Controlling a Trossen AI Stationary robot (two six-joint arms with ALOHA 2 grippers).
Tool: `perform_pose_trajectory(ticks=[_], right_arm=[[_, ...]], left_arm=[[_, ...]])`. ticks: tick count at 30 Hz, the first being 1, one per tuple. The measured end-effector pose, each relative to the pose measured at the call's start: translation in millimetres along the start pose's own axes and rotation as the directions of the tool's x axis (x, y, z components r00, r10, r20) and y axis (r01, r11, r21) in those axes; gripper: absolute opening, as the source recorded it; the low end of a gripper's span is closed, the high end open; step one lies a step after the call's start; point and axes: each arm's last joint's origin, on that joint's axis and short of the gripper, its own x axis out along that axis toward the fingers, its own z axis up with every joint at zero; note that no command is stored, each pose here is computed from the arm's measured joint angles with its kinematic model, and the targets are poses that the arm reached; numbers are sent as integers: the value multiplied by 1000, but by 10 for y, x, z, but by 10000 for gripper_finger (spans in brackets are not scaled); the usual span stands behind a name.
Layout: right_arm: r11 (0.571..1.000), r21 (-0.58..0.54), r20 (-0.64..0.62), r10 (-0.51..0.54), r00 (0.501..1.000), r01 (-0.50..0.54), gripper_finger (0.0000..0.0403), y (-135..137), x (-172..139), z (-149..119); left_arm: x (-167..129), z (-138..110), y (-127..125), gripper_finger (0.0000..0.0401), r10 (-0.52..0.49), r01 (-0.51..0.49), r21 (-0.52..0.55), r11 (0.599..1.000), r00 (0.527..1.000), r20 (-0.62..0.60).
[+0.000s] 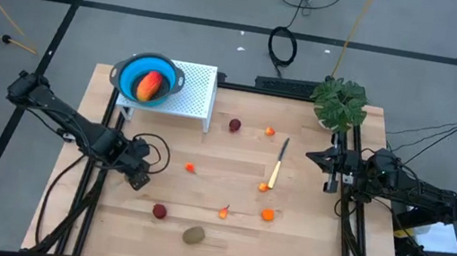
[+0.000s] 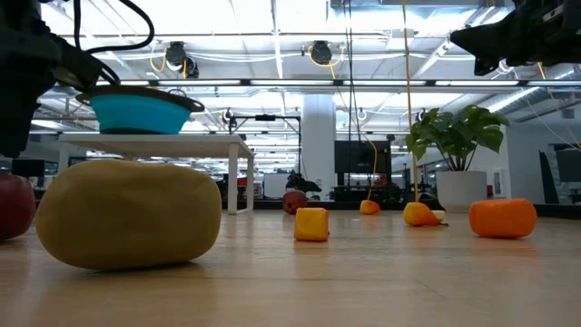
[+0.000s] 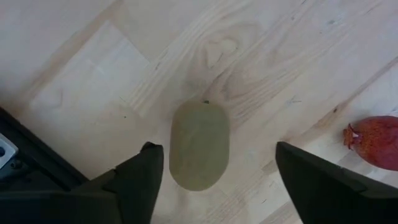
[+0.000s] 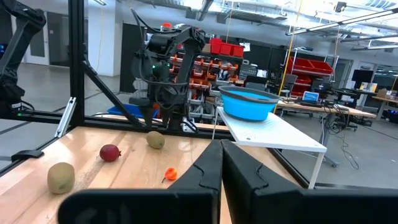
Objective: Pick & Place Fruit
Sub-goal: Put the brown kiwi into the blue strainer bowl on the shelf
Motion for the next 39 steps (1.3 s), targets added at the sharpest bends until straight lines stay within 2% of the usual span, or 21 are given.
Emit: perform_pose_trajectory(ticks=[5, 21, 26, 31, 39], right_arm=[[1000, 0, 0, 0, 1000, 0, 0, 0, 0, 0], [1000, 3, -28, 4, 1000, -4, 0, 3, 0, -28], [999, 31, -49, 6, 999, -4, 0, 16, 21, -155], [997, 74, 2, 0, 1000, 0, 0, 28, 49, -282], [994, 73, 26, -81, 996, 79, 0, 8, 54, -314]], left_arm=[[-1, -21, -9, 338, -3, 3, 13, 1000, 1000, -1], [-6, -91, -34, 340, 0, 0, -4, 1000, 1000, 30], [-6, -88, -33, 340, 3, -3, -11, 1000, 999, 41], [-5, -87, -33, 340, 5, -4, -21, 1000, 999, 45], [-5, -87, -33, 340, 5, -4, -17, 1000, 999, 45]])
